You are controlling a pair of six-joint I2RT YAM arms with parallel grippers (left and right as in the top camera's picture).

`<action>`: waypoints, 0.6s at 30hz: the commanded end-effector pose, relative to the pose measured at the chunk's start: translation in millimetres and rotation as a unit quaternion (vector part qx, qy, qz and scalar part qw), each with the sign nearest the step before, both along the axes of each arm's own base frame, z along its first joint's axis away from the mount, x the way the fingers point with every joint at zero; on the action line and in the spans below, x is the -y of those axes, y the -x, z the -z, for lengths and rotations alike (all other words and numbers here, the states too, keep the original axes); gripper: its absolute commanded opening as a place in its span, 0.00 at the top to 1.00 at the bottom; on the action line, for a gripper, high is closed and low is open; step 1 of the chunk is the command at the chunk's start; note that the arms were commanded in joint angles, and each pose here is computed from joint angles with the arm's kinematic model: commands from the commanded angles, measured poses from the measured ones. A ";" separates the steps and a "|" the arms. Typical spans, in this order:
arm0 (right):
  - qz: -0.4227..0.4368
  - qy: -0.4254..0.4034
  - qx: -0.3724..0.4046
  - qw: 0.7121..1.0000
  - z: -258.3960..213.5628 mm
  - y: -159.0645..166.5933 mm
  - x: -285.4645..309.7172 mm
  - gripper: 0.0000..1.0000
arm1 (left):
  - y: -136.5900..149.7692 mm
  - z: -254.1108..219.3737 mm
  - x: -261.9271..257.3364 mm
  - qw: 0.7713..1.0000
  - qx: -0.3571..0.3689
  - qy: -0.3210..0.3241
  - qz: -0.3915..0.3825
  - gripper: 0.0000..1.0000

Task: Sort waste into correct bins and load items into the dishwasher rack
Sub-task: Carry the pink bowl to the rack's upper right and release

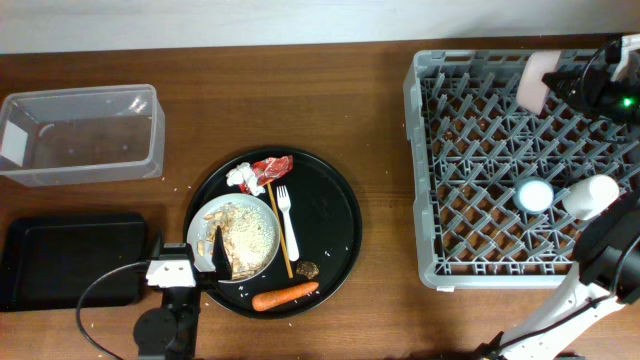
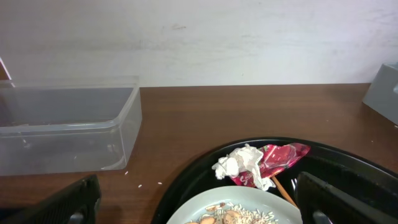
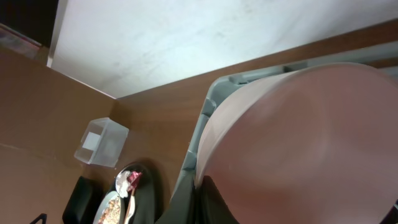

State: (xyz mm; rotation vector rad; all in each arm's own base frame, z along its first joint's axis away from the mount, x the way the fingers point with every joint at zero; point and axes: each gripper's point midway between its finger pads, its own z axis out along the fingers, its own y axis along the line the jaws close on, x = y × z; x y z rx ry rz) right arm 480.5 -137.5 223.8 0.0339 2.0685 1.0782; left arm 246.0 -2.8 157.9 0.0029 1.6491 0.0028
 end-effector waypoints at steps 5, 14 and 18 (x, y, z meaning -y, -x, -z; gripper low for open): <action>0.045 -0.023 -0.087 0.995 55.6 -4.1 24.5 0.96 | 0.1 1.3 0.1 1.000 0.000 -0.008 0.000 0.01; 0.127 -0.043 -0.141 0.981 51.6 10.8 64.8 0.84 | 0.0 1.4 0.1 1.000 0.000 -0.008 0.000 0.01; 0.170 -0.036 -0.149 0.973 13.9 17.8 67.4 0.58 | 0.0 1.4 0.1 1.000 0.000 -0.008 0.000 0.01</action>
